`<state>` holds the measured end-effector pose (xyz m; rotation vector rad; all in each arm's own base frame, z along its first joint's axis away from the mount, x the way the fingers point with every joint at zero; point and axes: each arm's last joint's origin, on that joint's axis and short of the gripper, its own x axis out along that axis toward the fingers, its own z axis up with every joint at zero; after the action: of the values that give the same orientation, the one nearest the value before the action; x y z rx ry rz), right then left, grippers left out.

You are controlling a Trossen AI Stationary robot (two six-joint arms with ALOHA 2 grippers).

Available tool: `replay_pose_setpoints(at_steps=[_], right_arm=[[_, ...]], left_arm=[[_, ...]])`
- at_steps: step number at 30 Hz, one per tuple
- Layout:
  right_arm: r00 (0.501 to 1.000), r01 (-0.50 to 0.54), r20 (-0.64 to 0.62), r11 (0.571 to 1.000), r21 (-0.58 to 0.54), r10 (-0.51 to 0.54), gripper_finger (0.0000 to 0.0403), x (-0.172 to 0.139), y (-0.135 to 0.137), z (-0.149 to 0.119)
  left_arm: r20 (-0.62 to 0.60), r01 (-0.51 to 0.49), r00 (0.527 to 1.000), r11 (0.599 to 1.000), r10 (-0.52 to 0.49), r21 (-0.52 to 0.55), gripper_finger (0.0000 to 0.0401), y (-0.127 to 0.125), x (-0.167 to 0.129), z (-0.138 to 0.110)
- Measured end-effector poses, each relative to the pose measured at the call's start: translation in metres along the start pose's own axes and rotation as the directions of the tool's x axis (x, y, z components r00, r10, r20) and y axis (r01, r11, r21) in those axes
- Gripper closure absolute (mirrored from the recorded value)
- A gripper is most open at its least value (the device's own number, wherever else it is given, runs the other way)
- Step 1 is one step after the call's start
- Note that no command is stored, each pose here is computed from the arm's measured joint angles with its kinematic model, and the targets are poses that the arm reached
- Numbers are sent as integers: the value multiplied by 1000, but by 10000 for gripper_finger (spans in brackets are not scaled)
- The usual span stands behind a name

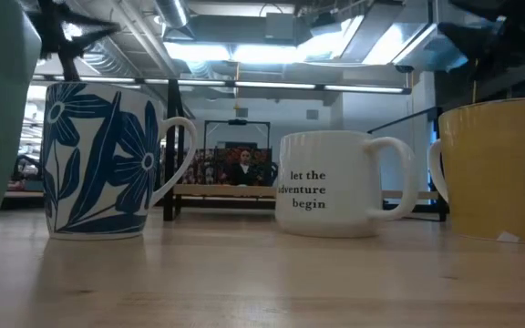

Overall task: Place coffee mugs
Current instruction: Put the top blue patterned mug on the shelf

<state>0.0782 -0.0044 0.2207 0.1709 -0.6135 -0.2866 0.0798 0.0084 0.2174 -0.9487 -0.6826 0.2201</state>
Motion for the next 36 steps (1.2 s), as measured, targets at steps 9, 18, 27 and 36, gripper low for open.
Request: replay_pose_setpoints(at_steps=[9, 18, 27, 36], right_arm=[[999, 26, 49, 996, -88, -21, 180, 0, -1, 5], [998, 57, 31, 994, -98, -54, 180, 0, -2, 3], [998, 62, -9, 992, -112, -64, 180, 0, -2, -1], [977, 70, -197, 994, -89, -87, 180, -2, -4, -21]], left_arm=[[-6, 131, 991, 974, -133, 186, 347, -58, 23, 32], [-179, 246, 965, 888, -189, 388, 276, -123, 82, 36], [-613, 276, 789, 880, 21, 387, 233, -153, 146, -1], [-753, 144, 520, 828, 403, 543, 232, -175, 159, 7]])
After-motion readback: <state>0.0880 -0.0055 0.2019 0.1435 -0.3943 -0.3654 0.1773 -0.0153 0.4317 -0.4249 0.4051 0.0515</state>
